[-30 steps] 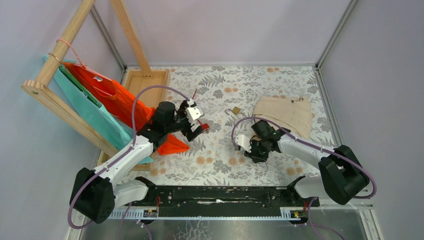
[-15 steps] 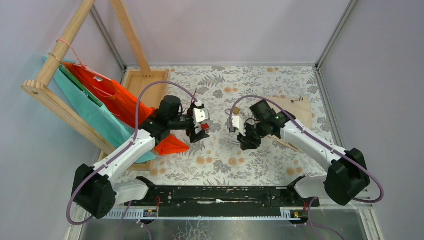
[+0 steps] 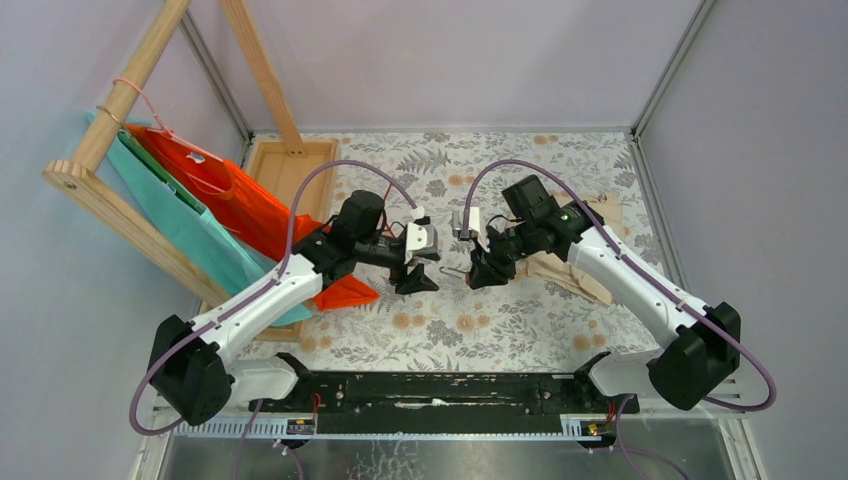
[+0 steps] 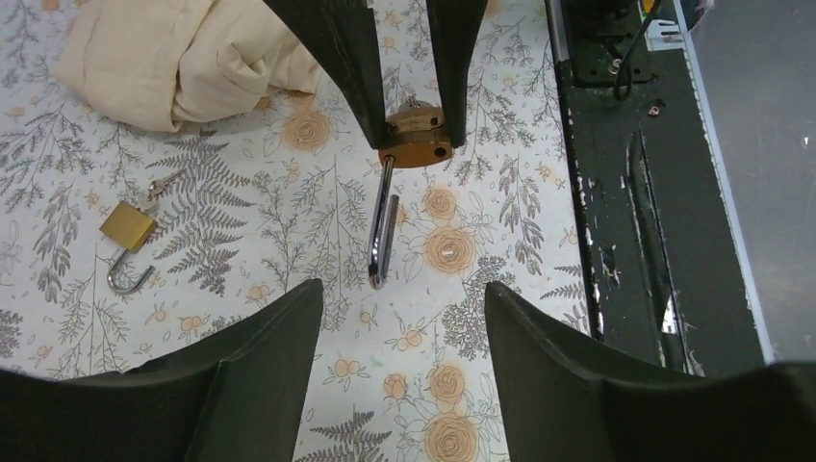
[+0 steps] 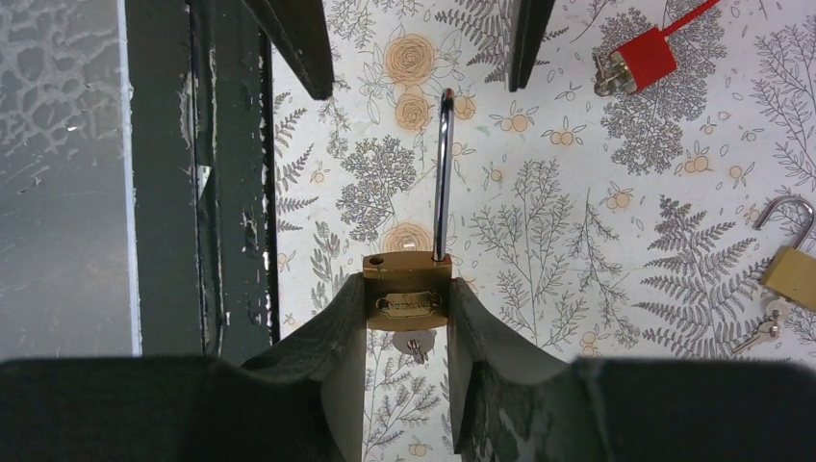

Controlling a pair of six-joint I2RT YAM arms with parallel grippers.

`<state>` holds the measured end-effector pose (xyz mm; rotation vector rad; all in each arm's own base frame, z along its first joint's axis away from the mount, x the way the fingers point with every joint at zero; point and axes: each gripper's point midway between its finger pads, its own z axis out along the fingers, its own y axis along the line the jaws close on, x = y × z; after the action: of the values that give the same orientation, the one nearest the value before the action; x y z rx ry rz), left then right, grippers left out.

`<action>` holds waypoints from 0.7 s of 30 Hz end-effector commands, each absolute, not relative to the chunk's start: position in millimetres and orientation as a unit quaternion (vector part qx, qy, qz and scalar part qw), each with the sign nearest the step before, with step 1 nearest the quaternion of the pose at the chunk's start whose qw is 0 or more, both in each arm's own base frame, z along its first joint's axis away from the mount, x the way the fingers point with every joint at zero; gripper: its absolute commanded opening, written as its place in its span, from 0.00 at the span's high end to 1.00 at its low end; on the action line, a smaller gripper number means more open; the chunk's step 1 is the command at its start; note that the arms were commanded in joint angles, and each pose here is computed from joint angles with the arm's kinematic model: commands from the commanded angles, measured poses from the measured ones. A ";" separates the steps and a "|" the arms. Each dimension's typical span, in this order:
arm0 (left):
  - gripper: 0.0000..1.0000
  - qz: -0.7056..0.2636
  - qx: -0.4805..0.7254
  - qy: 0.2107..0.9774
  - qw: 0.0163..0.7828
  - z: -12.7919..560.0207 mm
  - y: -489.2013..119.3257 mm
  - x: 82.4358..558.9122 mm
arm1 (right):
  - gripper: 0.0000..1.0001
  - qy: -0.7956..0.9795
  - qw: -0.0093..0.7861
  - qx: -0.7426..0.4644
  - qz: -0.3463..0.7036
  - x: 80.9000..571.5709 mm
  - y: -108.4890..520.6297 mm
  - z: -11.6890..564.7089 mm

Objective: Lock with the key
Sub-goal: Lock the lock.

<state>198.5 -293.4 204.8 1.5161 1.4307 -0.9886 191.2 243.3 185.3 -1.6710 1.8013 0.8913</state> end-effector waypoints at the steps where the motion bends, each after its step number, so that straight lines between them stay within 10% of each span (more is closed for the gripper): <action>1: 0.35 -0.418 0.585 0.567 0.402 221.4 -308.5 198.6 | 1.00 0.656 0.273 -0.609 0.353 186.5 248.6 206.1; 21: 0.63 -0.443 0.561 0.585 0.383 216.3 -319.6 198.7 | 1.00 0.659 0.276 -0.605 0.352 190.5 250.9 202.3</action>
<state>195.8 -309.4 195.0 1.4477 1.5825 -1.1129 189.5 243.0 185.2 -1.6478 1.8343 0.9056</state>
